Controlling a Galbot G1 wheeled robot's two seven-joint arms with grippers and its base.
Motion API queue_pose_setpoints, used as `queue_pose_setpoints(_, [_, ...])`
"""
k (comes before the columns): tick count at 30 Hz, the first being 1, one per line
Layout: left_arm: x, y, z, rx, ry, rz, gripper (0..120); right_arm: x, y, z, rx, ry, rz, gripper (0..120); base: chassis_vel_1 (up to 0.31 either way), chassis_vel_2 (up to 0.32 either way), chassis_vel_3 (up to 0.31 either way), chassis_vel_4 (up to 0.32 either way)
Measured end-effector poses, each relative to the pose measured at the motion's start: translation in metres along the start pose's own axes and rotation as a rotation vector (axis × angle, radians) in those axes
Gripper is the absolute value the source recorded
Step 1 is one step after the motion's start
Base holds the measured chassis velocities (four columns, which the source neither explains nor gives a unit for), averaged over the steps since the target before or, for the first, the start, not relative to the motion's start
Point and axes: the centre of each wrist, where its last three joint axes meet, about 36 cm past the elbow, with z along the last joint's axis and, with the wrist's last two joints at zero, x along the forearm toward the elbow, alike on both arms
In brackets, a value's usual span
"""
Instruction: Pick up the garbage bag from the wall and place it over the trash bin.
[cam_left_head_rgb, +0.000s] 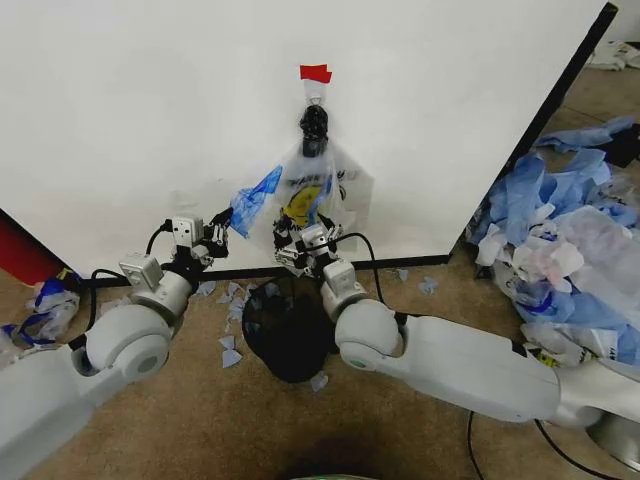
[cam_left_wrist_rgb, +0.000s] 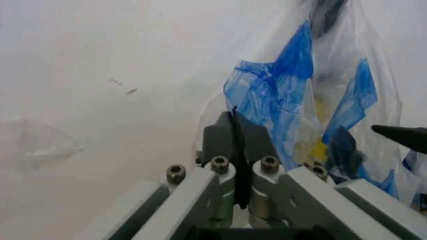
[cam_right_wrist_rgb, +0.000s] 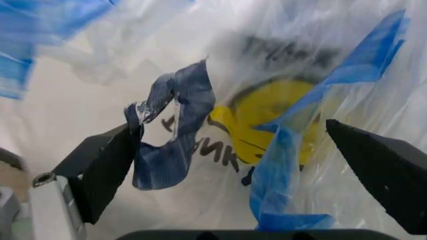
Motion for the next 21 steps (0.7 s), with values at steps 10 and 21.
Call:
queue_pose_setpoints(10, [0.007, -0.005, 0.001, 0.009, -0.002, 0.008, 0, -0.028, 0.003, 0.012, 0.018, 0.032, 0.036, 100, 0.000, 0.000, 0.000, 0.000])
queue_pose_setpoints(21, [0.008, -0.006, 0.005, 0.011, -0.008, 0.007, 0, -0.043, 0.007, 0.010, 0.007, 0.030, 0.047, 95, 0.000, 0.000, 0.000, 0.000])
